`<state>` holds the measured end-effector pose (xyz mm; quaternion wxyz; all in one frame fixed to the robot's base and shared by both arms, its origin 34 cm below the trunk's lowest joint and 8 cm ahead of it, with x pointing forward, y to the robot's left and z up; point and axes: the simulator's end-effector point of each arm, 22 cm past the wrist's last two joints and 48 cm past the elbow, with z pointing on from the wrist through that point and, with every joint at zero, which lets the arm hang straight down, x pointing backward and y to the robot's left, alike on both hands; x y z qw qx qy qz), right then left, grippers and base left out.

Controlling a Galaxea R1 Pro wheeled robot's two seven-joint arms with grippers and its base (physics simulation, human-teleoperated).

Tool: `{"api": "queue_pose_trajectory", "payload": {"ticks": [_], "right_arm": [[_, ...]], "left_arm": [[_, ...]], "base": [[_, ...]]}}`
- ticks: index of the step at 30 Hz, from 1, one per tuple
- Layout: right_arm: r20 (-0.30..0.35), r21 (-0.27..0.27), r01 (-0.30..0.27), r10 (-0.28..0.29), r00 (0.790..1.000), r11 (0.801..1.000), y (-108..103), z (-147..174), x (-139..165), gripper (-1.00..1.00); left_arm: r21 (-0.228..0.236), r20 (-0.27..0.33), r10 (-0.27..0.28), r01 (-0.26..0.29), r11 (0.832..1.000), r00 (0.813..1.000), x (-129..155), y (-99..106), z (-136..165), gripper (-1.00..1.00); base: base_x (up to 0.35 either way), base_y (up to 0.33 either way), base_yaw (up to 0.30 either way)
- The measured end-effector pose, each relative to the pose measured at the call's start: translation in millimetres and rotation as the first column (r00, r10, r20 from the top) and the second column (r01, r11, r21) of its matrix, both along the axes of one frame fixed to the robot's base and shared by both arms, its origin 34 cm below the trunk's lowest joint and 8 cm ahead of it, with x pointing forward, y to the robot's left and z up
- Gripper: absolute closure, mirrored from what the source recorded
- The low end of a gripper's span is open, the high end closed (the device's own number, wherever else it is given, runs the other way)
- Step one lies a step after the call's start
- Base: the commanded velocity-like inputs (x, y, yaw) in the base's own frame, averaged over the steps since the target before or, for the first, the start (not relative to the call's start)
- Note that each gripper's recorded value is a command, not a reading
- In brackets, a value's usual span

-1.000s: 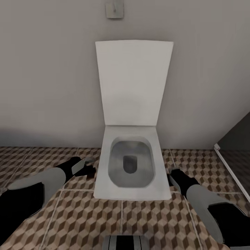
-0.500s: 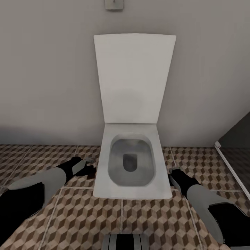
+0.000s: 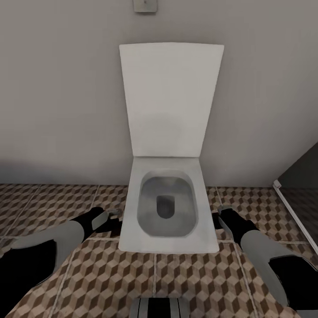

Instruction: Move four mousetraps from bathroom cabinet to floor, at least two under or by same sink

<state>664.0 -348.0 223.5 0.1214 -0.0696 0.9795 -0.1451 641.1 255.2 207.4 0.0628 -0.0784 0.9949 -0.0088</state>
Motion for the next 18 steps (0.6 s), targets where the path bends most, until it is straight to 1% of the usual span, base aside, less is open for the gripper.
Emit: {"api": "queue_pose_trajectory", "payload": {"ticks": [6, 13, 18], "right_arm": [[0.001, -0.013, 0.007, -0.007, 1.0, 1.0, -12, 2, -1, 1.0], [0.0, -0.022, 0.008, -0.008, 1.0, 1.0, -18, 2, -1, 1.0], [-0.001, -0.021, 0.008, -0.008, 1.0, 1.0, -17, 2, -1, 1.0]], "left_arm": [[0.005, 0.002, 0.003, -0.003, 1.0, 1.0, 1, 4, 0, 1.0], [0.011, 0.004, 0.005, -0.005, 1.0, 1.0, 1, 7, 0, 1.0], [0.018, 0.004, 0.007, -0.007, 1.0, 1.0, 1, 11, 0, 1.0]], "base": [[0.0, 0.0, 0.0], [0.0, 0.0, 0.0], [0.0, 0.0, 0.0]]}}
